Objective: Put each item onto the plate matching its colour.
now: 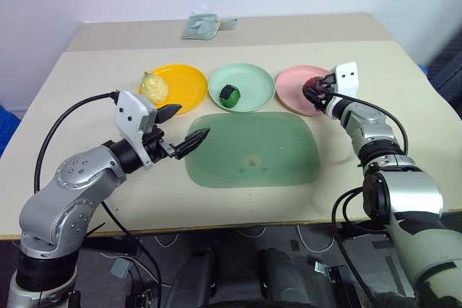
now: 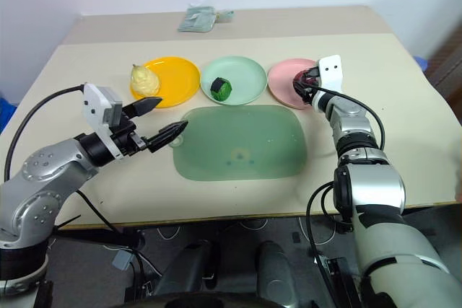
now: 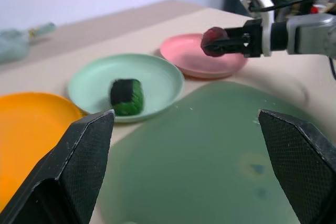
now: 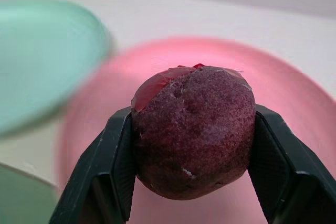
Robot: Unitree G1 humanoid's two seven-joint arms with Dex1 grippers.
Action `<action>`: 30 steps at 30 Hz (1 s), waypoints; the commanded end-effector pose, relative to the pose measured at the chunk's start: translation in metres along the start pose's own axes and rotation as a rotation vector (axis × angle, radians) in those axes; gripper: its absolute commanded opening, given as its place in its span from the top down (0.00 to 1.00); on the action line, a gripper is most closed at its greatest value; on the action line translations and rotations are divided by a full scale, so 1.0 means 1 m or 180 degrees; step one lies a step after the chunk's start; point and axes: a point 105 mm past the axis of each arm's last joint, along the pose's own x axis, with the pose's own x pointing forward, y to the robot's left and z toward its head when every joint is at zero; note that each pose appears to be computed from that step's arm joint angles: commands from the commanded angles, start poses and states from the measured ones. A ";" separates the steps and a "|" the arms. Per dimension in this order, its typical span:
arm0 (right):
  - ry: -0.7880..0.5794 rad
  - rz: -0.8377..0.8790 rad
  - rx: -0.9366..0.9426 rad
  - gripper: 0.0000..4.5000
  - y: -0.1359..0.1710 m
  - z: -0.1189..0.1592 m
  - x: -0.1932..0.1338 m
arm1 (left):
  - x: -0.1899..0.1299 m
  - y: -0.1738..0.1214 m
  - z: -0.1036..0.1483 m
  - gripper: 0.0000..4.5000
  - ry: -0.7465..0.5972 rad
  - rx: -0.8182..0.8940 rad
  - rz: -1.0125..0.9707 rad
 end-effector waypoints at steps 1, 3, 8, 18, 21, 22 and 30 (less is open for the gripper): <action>-0.0227 -0.0049 -0.0039 0.49 0.003 0.028 0.006 | -0.004 -0.018 0.007 0.00 -0.0020 0.0040 -0.0256; -0.0191 -0.0024 -0.0035 0.49 0.006 0.026 0.007 | -0.006 -0.020 0.005 0.00 0.0019 0.0021 -0.0300; -0.0168 0.0009 0.0005 0.06 0.009 0.023 0.008 | -0.006 -0.024 0.003 0.00 0.0074 -0.0002 -0.0402; -0.0749 -0.0025 -0.0032 0.01 -0.018 0.064 -0.008 | 0.006 -0.019 0.004 0.00 0.0048 0.0048 -0.0456; -0.0996 0.0142 -0.0138 0.01 -0.024 0.074 -0.022 | 0.011 -0.013 0.000 0.00 0.0045 -0.0006 -0.0359; -0.1060 0.0233 -0.0190 0.01 -0.023 0.075 -0.028 | 0.013 -0.009 -0.003 0.00 0.0066 0.0010 -0.0296; -0.0900 0.0941 -0.0585 0.01 0.009 0.044 -0.117 | 0.018 0.018 -0.011 0.00 -0.0055 0.0152 0.0230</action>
